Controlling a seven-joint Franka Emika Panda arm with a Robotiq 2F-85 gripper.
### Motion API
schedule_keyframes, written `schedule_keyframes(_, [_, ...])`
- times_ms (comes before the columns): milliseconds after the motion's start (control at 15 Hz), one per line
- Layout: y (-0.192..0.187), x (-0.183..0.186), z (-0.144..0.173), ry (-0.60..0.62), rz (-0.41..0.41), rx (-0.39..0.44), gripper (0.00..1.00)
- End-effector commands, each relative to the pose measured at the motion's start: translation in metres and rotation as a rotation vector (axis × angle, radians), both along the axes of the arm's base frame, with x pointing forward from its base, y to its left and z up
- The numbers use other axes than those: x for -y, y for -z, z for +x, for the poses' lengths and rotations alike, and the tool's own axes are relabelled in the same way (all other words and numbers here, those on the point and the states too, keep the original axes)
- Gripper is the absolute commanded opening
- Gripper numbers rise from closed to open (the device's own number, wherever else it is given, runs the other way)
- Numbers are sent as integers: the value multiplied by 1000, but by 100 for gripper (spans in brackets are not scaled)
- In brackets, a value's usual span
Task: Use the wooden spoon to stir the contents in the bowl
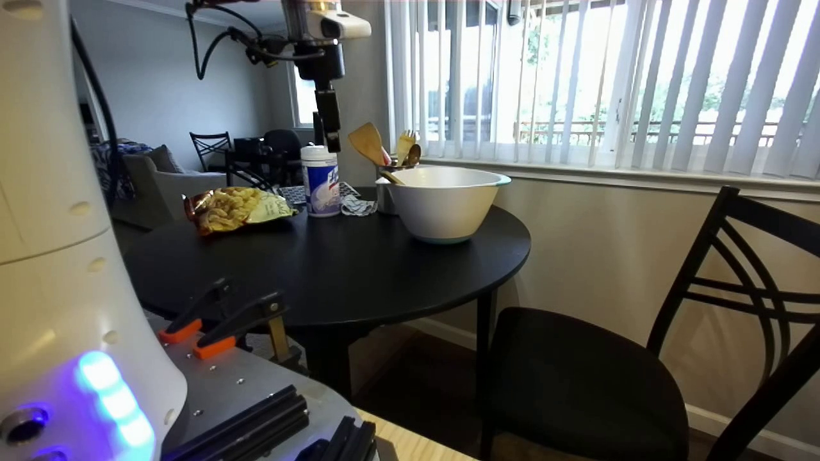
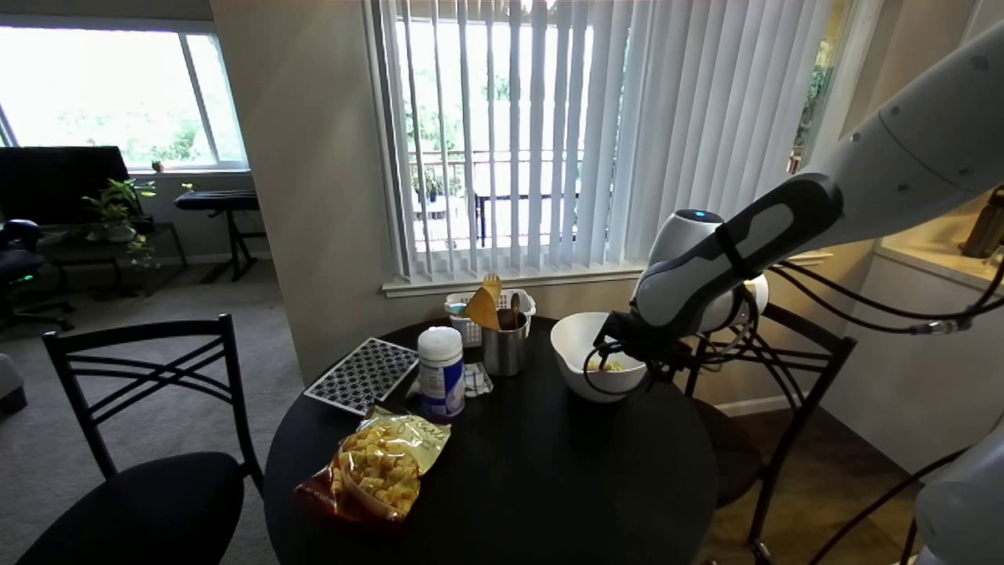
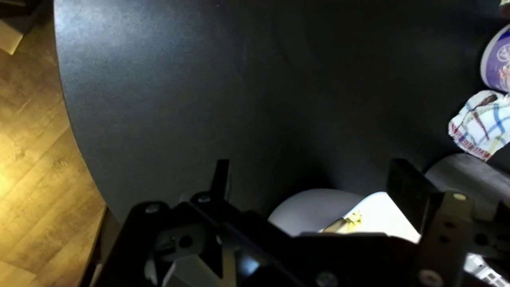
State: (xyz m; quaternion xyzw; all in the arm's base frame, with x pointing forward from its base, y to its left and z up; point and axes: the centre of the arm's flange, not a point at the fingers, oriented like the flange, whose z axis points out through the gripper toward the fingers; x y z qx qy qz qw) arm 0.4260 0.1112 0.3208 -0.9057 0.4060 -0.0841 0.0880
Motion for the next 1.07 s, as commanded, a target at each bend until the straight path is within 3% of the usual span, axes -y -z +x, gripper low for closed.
schedule_keyframes(0, [19, 8, 40, 195, 48, -18, 100])
schedule_keyframes(333, [37, 40, 63, 464, 115, -55, 100])
schedule_keyframes(400, [31, 46, 54, 371, 87, -59, 100])
schedule_keyframes(867, [37, 48, 61, 432, 99, -72, 100])
schedule_keyframes(1000, [49, 40, 54, 544, 120, -20, 100])
